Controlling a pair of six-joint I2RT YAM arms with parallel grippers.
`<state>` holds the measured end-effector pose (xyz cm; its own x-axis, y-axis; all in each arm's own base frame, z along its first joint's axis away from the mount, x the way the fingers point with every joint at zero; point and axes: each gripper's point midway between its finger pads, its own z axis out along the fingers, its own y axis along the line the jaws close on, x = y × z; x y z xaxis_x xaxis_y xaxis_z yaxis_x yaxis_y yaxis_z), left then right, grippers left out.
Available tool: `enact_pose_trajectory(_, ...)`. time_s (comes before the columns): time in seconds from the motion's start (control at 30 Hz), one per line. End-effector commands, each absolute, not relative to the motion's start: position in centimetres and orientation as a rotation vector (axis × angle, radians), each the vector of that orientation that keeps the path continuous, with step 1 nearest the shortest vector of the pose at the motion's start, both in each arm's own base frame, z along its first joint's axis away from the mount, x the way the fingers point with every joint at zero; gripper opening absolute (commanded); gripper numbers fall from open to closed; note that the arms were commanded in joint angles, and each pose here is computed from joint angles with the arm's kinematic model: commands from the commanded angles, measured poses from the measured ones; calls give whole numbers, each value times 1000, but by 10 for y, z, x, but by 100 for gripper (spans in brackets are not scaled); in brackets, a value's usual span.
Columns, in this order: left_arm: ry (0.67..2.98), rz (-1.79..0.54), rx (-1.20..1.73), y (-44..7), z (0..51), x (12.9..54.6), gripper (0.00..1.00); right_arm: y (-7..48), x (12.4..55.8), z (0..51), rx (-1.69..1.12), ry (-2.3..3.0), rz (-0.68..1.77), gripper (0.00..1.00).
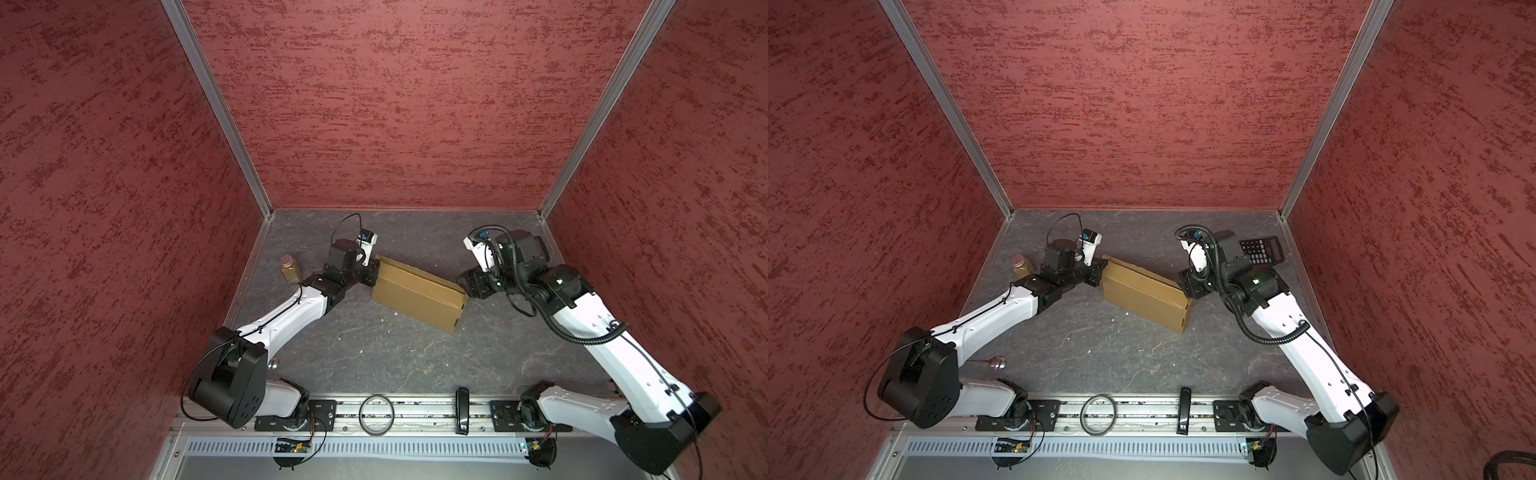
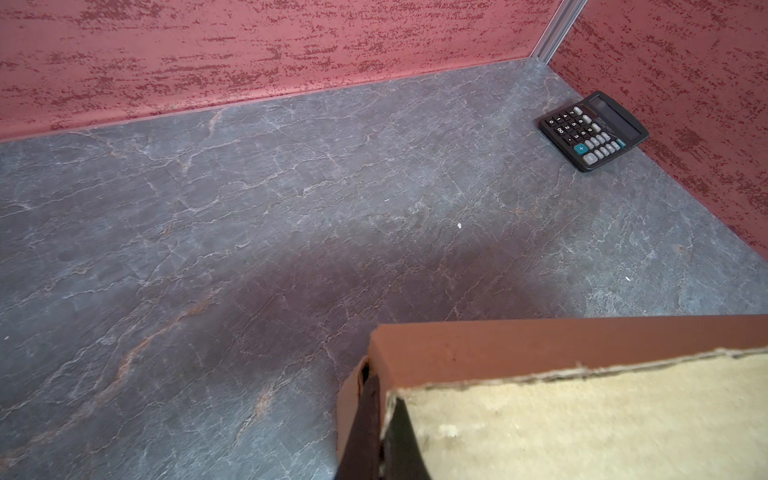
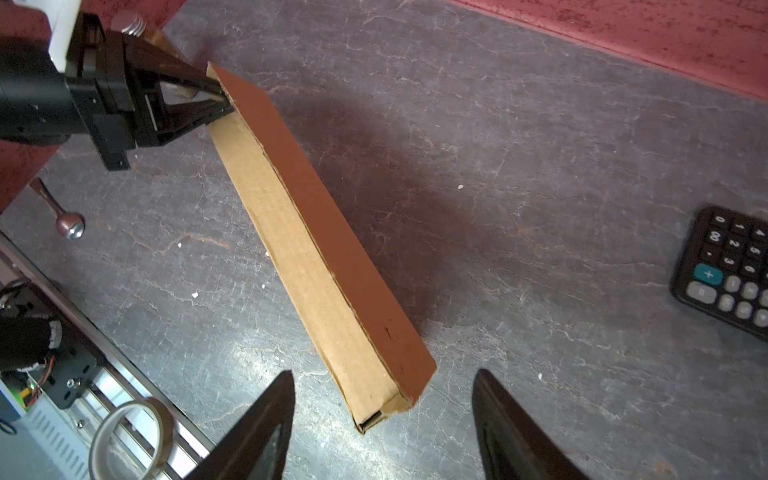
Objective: Fold the paper box
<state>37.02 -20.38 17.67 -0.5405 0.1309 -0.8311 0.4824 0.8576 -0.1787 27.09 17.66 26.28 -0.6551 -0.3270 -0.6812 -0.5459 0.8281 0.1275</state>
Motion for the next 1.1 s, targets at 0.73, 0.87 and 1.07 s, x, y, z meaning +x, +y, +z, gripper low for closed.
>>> enact_pose_trajectory(0.73,2274,-487,497,-205,133,348,0,234,261,244,-988,2296,384,64)
enact_pose_trajectory(0.87,2274,-487,500,-205,133,347,0,232,267,262,-963,2233,337,69)
enact_pose_trajectory(1.07,2277,-483,501,-205,132,347,0,229,263,270,-1045,2206,295,73)
